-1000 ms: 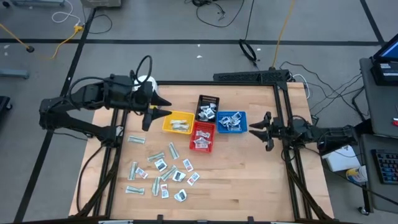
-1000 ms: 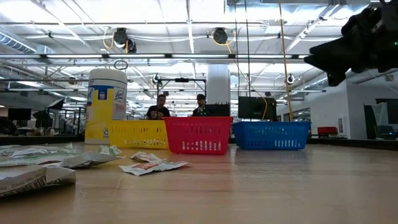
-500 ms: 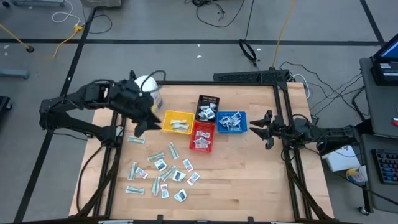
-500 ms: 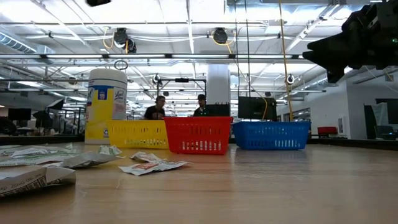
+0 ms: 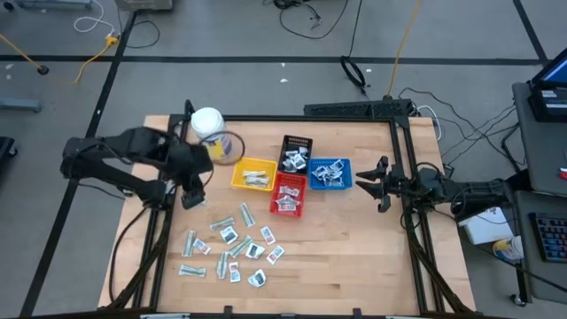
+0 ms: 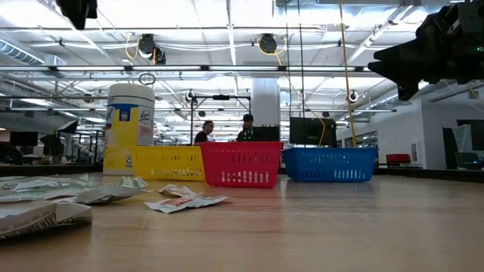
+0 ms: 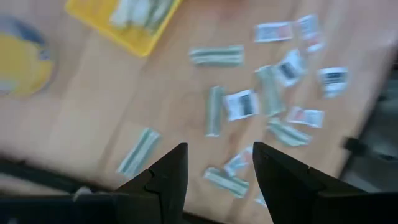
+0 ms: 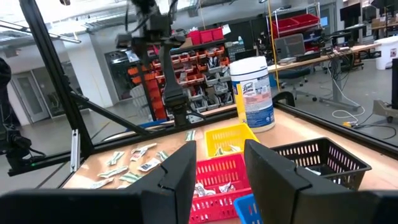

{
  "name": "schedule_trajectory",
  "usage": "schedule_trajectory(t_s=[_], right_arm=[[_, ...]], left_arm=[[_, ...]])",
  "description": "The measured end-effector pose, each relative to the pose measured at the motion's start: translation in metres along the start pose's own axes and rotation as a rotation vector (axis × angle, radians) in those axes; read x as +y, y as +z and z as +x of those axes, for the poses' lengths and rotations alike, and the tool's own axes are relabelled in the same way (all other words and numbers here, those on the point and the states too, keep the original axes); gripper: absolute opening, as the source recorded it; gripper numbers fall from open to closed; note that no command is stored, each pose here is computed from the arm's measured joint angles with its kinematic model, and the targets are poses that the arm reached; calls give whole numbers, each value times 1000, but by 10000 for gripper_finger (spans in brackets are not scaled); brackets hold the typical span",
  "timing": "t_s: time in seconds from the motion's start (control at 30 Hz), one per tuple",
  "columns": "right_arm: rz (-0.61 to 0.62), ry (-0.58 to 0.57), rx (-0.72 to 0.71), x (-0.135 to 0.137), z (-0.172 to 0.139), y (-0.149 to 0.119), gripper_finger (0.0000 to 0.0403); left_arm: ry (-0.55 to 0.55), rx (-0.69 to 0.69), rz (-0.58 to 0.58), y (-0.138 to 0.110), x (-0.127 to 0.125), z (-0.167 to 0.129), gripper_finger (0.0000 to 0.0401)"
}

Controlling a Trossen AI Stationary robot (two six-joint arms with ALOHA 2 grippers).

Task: Pick & Place First Aid Supplies
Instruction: Put the towelette pack into the black bin

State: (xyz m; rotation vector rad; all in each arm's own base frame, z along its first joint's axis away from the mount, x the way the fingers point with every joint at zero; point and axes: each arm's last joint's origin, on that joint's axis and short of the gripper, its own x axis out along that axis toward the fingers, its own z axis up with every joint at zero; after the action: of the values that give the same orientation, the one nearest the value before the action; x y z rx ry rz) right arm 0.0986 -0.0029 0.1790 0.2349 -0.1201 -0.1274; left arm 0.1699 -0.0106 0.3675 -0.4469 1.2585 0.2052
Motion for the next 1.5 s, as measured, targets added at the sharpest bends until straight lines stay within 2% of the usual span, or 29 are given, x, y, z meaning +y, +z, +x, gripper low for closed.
schedule_trajectory(t_s=[0.1,0.23,0.4,0.63,0.87,1.07,1.2,1.5], right_arm=[[0,0,0,0,0,0,130],[0,1,-1,0,0,0,130],[0,1,-2,0,0,0,130],[0,1,-2,0,0,0,130],[0,1,-2,0,0,0,130],[0,1,-2,0,0,0,130],[0,1,-2,0,0,0,130],[0,1,-1,0,0,0,130]], left_arm=[[63,40,-25,6,-14,15,186],[76,97,-93,20,-38,44,186],[19,168,-162,41,-68,90,186],[-49,175,-270,56,-102,136,186],[-73,191,-318,55,-126,166,186],[11,228,-303,50,-145,204,186],[57,240,-303,52,-150,227,186],[79,238,-312,53,-156,262,186]])
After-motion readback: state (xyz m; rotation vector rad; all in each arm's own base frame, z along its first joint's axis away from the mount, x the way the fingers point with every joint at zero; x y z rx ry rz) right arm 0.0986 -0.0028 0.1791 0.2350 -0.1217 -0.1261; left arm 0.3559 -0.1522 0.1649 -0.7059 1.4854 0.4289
